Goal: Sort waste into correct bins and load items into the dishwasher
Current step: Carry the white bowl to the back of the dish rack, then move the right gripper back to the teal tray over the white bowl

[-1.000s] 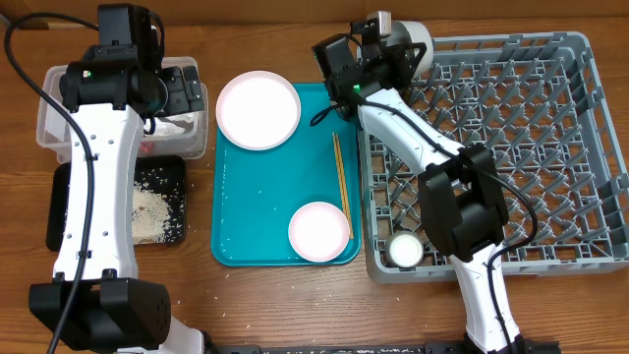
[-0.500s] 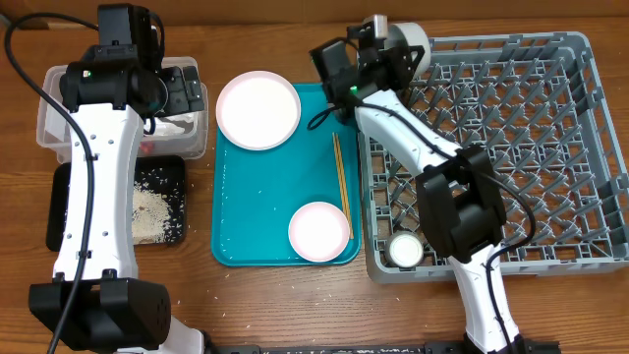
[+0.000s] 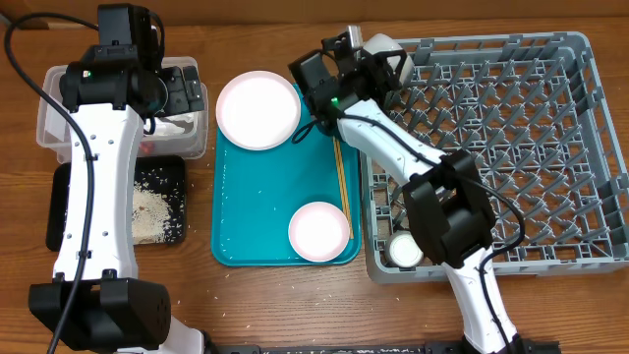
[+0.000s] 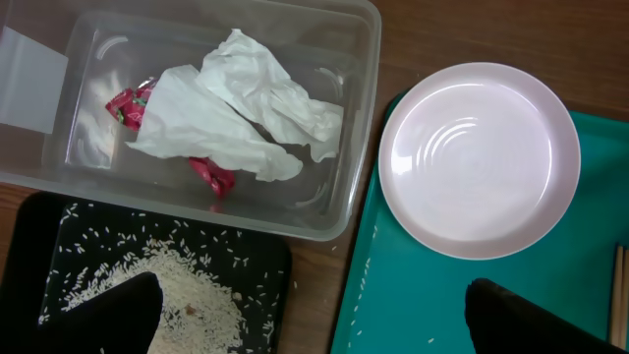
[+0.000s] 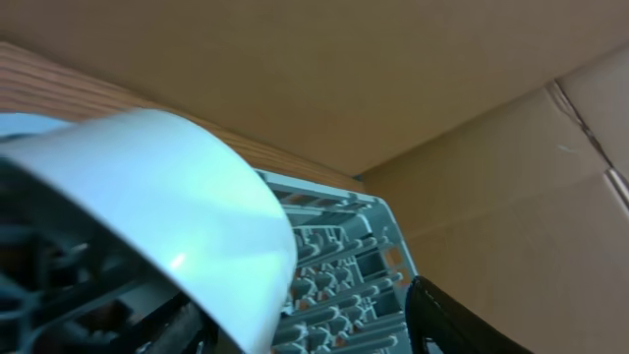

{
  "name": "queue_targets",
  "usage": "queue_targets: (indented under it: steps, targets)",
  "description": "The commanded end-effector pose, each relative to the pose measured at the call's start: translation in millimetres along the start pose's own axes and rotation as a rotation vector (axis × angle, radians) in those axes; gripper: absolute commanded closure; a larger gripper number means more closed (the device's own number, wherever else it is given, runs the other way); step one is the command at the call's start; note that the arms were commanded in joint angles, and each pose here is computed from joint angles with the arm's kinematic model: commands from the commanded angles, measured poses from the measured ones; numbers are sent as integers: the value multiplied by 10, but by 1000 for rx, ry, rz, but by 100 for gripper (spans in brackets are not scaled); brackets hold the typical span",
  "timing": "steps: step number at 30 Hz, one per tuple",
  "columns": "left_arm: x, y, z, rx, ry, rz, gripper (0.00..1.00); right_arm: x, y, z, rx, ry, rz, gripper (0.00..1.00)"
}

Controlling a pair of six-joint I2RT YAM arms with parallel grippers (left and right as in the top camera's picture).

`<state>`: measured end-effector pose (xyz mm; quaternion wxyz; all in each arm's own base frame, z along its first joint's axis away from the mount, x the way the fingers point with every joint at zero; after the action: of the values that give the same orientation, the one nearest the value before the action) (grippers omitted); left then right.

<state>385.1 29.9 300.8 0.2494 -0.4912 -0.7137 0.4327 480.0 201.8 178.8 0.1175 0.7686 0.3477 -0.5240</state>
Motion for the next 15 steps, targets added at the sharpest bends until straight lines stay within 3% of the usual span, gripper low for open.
queue_targets:
  steps: [1, 10, 15]
  targets:
    - [-52, -27, -40, -20, 24, 1, 0, 140, -177, -52, -44, -1, -63, 34]
    - [-53, -28, -40, -20, 24, 1, 0, 65, -537, -346, -138, 80, -167, 26]
    - [-53, -28, -40, -20, 24, 1, 0, 76, -794, -493, -218, 157, -405, 18]
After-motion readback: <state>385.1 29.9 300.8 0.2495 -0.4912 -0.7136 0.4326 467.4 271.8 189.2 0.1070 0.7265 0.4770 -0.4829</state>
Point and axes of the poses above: each gripper's point midway between its finger pads, its own y axis out along the fingers, its own x axis along the line the jaws close on, z = x × y, the point moved 7 cm from there along -y, back along the fingers, and after that the axes turned 10 degrees about -y, right-handed, at the moved point
